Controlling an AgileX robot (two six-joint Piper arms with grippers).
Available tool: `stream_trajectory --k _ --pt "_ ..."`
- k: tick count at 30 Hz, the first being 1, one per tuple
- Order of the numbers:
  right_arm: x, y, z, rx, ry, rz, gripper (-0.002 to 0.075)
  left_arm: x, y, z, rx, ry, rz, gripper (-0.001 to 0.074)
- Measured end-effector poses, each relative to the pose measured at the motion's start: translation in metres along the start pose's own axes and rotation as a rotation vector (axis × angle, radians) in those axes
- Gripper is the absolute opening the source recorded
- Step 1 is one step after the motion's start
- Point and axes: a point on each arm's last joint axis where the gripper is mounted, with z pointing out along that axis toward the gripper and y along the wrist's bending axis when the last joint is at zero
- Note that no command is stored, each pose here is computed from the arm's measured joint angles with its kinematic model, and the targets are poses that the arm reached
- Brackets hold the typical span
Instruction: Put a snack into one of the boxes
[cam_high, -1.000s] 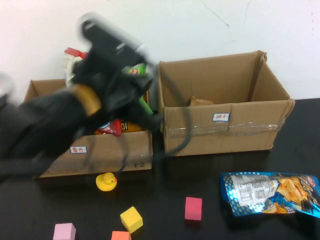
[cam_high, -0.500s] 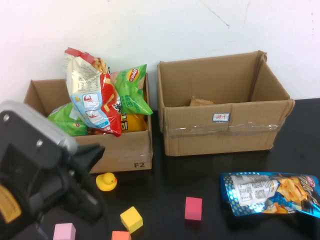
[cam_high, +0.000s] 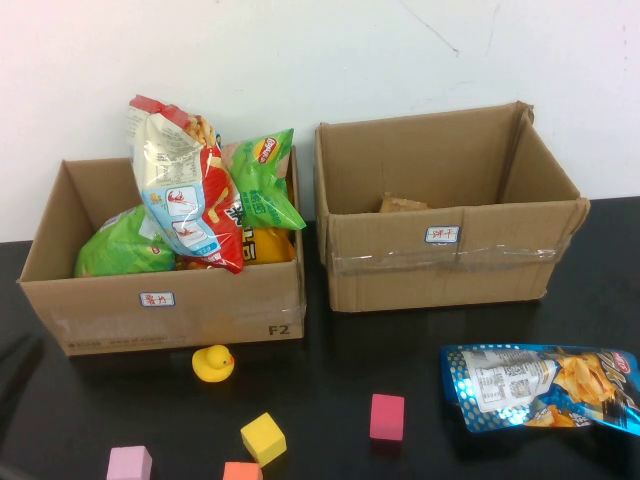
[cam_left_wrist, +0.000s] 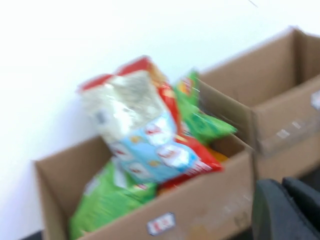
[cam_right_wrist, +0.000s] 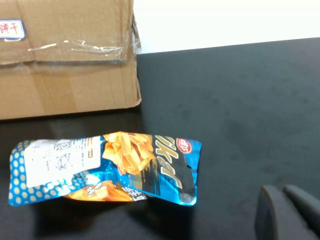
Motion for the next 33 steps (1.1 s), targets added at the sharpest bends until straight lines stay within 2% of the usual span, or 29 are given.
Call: stream_trajectory --k 4,7,11,16,25,33 --pt "0.0 0.0 0.0 0.0 0.0 0.0 -0.0001 0.03 0.004 -0.014 -0.122 -0.152 -0.058 -0.0001" --pt "0.0 0.0 0.0 0.0 0.0 0.0 -0.0001 0.054 0.006 -0.023 -0.216 -0.196 -0.125 -0.0001" --pt "0.0 0.0 0.0 0.0 0.0 0.0 -0.0001 0.076 0.009 -0.032 -0.337 -0.15 -0.217 -0.0001" --pt "0.0 0.0 0.0 0.0 0.0 0.0 -0.0001 0.097 0.01 -0.036 -0.449 -0.064 -0.266 -0.0001" --pt "0.0 0.0 0.0 0.0 0.0 0.0 -0.0001 0.117 0.008 -0.034 -0.466 0.075 -0.303 -0.0001" --pt "0.0 0.0 0.0 0.0 0.0 0.0 -0.0001 0.123 0.002 -0.033 -0.366 0.152 -0.302 -0.0001"
